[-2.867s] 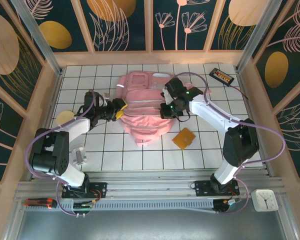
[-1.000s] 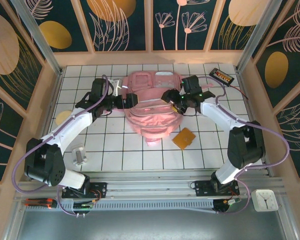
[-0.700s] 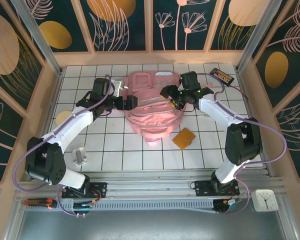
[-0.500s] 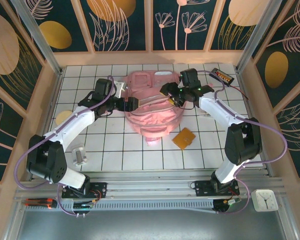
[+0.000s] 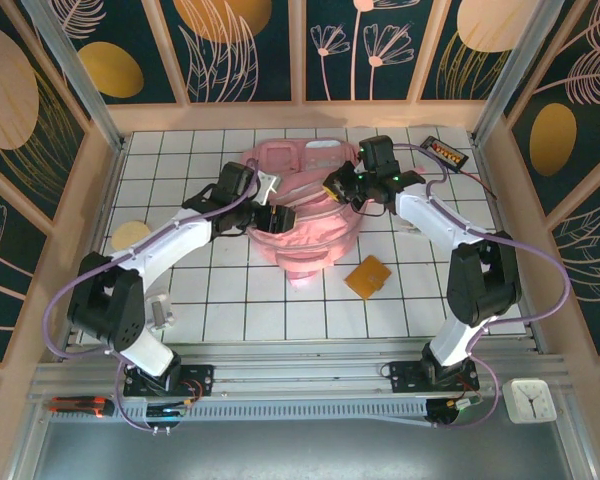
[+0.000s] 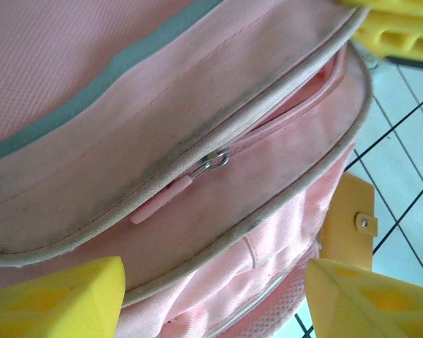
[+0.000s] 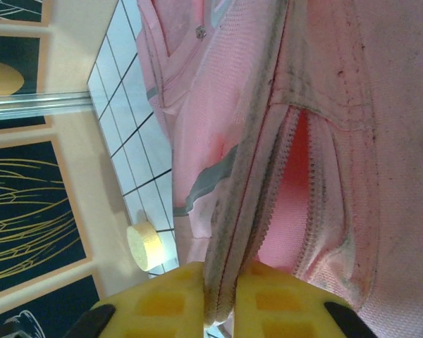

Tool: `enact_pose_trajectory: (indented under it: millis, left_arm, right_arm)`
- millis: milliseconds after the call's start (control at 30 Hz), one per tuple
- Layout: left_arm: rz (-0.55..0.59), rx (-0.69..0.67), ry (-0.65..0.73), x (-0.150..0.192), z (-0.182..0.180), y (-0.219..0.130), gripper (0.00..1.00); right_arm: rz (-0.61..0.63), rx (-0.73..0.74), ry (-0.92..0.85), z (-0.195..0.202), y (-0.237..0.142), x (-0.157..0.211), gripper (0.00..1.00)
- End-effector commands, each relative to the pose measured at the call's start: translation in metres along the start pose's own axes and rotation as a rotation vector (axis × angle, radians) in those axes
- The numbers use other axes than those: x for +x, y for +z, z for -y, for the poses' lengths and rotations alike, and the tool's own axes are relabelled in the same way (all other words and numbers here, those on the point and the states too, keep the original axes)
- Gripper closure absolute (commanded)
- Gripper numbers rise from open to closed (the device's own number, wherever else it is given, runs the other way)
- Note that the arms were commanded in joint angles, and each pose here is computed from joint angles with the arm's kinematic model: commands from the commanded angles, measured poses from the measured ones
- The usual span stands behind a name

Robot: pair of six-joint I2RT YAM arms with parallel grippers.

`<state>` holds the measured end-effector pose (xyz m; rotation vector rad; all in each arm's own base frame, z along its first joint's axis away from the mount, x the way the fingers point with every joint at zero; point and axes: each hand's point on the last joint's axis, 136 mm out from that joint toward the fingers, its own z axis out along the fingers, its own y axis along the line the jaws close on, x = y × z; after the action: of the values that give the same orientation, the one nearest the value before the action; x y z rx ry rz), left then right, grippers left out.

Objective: Pack books, pencil case, and school supplies into a backpack

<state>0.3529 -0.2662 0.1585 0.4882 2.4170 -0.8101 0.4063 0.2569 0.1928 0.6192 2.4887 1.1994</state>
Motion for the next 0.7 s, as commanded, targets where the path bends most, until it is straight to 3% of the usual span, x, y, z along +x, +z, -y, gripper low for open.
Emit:
enact_pose_trajectory:
  millis: [0,267,533,600,667]
  left_arm:
    - [-0.018,-0.029,-0.018,-0.002,-0.007,0.006,0.32]
    - [0.006,-0.069,-0.077,-0.015,-0.026,0.026,0.28]
    - [0.036,0.008,-0.119,-0.027,-0.030,0.038,0.29]
    - [0.043,0.017,-0.115,-0.029,-0.029,0.039,0.29]
    - [0.067,0.032,-0.103,-0.035,-0.026,0.038,0.30]
  right_arm:
    - [0.023,-0.092,-0.043,-0.029,-0.002,-0.010,0.91]
    - [0.017,-0.108,-0.029,-0.032,-0.001,-0.010,0.92]
    - [0.008,-0.123,-0.034,-0.042,-0.002,-0.012,0.94]
    - [0.002,-0.127,-0.032,-0.043,-0.001,-0.011,1.00]
    - [-0.005,-0.131,-0.029,-0.044,0.000,-0.010,1.00]
